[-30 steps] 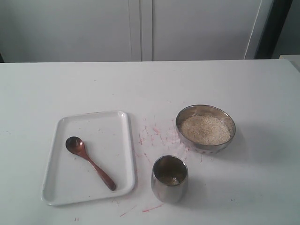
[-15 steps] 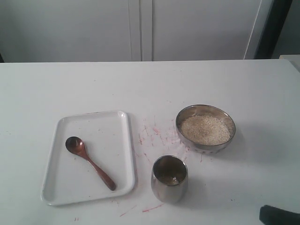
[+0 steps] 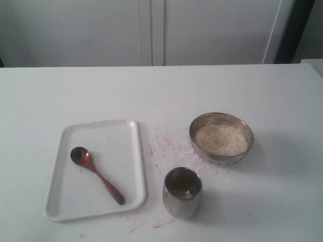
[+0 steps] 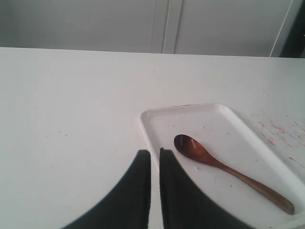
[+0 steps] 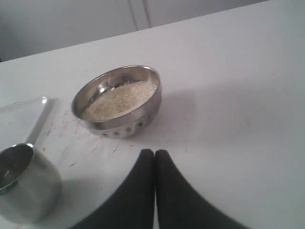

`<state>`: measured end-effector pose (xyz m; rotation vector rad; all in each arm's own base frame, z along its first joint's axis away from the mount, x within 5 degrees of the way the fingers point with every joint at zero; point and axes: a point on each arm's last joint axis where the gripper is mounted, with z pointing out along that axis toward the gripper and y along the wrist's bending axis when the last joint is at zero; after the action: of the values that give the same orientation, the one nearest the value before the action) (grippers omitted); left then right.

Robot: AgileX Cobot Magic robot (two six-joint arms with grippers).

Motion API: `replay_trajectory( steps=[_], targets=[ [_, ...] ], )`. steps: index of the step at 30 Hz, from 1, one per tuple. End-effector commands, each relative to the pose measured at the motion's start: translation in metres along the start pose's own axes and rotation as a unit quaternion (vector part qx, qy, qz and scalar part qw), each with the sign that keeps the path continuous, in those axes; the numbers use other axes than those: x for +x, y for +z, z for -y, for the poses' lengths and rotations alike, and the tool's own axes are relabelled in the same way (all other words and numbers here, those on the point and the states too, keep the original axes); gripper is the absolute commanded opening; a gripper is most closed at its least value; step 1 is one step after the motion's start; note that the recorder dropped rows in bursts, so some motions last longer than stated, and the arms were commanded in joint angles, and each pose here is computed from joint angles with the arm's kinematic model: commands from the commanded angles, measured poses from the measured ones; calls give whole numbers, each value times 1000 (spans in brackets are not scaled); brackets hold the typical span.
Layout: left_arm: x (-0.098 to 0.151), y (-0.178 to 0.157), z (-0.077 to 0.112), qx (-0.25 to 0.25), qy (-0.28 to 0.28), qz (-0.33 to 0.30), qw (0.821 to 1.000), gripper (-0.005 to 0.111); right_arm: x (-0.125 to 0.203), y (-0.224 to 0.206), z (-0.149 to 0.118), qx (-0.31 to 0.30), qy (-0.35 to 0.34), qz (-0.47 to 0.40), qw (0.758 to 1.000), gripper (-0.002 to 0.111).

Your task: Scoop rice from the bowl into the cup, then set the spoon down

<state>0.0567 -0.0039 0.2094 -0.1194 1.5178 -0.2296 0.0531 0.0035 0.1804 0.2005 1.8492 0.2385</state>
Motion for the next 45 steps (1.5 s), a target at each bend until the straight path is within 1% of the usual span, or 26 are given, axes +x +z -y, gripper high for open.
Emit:
replay_trajectory(
  steps=[1, 4, 9, 15, 21, 45],
  targets=[
    [-2, 0, 0, 2, -6, 5, 1000, 14, -2, 0, 5, 43, 9, 16, 999, 0],
    [-2, 0, 0, 2, -6, 5, 1000, 14, -2, -1, 8, 72, 18, 24, 997, 0],
    [-2, 0, 0, 2, -6, 5, 1000, 14, -3, -1, 10, 89, 23, 29, 995, 0],
    [-2, 0, 0, 2, -6, 5, 1000, 14, -3, -1, 10, 86, 22, 29, 996, 0],
    [-2, 0, 0, 2, -6, 5, 1000, 14, -2, -1, 8, 68, 16, 23, 997, 0],
    [-2, 0, 0, 2, -6, 5, 1000, 14, -2, -1, 8, 68, 16, 23, 997, 0]
  ],
)
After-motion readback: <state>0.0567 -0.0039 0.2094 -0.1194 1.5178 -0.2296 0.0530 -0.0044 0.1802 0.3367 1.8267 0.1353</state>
